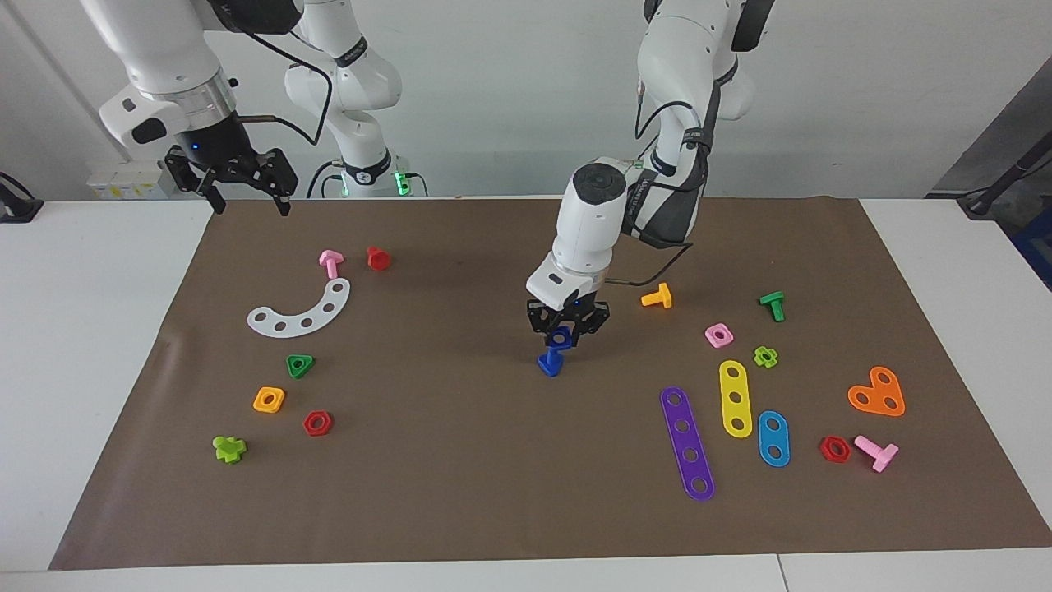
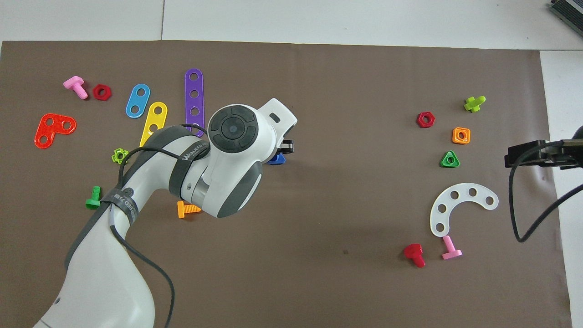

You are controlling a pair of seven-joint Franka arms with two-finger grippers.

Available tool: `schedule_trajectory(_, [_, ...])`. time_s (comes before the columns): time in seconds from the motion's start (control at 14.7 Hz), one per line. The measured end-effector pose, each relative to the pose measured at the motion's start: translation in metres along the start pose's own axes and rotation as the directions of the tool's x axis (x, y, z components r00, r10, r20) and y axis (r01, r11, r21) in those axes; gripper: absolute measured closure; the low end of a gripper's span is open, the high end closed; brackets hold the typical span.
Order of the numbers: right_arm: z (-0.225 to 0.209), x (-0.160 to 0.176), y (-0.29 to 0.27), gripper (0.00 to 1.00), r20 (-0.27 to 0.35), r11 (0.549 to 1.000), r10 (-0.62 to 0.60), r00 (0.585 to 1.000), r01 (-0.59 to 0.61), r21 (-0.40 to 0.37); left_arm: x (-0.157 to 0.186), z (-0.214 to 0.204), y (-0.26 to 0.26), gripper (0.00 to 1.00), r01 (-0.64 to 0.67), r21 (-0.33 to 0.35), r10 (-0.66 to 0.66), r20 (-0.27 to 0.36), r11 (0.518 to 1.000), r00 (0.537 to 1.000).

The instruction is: Unscrew and place screws in storage area

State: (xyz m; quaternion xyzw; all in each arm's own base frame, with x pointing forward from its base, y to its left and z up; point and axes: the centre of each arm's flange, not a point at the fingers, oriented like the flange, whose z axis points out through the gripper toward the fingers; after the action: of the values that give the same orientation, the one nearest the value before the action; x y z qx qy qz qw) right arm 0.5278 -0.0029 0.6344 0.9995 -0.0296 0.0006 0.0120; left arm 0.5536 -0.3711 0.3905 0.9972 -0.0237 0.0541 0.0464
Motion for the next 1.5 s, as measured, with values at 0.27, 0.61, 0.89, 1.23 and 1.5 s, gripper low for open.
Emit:
schedule_trajectory(0.27, [0.000,0.000,0.000,0.00,0.000,1.000,0.000,1.000,0.000,0.000,0.008,-0.007,-0.067,0.53,0.046,0.025,-0.046,0.012,0.999,0.999])
schedule_trajectory(0.61, [0.000,0.000,0.000,0.00,0.000,1.000,0.000,1.000,0.000,0.000,0.020,0.003,-0.158,0.53,0.014,0.050,-0.016,0.034,0.999,0.999])
schedule_trajectory(0.89, [0.000,0.000,0.000,0.00,0.000,1.000,-0.018,1.000,0.018,0.000,0.020,0.022,-0.214,0.53,-0.015,0.048,0.016,-0.008,0.999,1.000])
schedule_trajectory(1.23, [0.010,0.014,-0.055,0.00,-0.080,0.997,-0.073,0.994,0.074,0.016,0.003,0.049,-0.233,0.48,-0.044,0.048,0.046,-0.039,0.998,0.998])
schedule_trajectory(1.5, [0.064,0.029,-0.176,0.00,-0.098,0.995,-0.019,0.995,0.028,0.097,0.002,0.043,-0.231,0.23,-0.048,0.045,0.050,-0.051,0.998,0.997])
